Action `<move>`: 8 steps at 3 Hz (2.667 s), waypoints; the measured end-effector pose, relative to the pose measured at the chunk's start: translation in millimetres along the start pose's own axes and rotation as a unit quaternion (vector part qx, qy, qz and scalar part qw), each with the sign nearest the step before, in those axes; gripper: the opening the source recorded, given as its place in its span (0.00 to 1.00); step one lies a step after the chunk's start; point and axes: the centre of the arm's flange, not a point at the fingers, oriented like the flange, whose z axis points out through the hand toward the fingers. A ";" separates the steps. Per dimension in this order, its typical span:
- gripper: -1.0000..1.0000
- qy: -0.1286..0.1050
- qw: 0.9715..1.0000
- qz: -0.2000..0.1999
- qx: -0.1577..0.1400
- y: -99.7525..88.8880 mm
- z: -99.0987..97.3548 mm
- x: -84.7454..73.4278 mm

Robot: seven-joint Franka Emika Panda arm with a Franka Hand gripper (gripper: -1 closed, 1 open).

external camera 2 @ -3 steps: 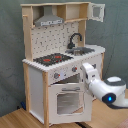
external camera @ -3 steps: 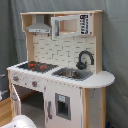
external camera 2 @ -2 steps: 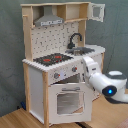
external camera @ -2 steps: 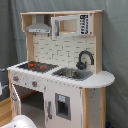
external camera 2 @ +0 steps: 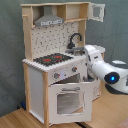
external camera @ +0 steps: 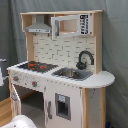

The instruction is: Play with the kitchen

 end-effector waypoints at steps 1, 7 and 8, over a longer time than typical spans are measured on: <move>1.00 -0.006 0.999 -0.037 0.001 24.1 4.0 3.1; 1.00 -0.051 0.966 -0.221 0.121 77.9 43.8 -21.9; 1.00 -0.050 0.953 -0.252 0.160 81.1 45.2 -24.5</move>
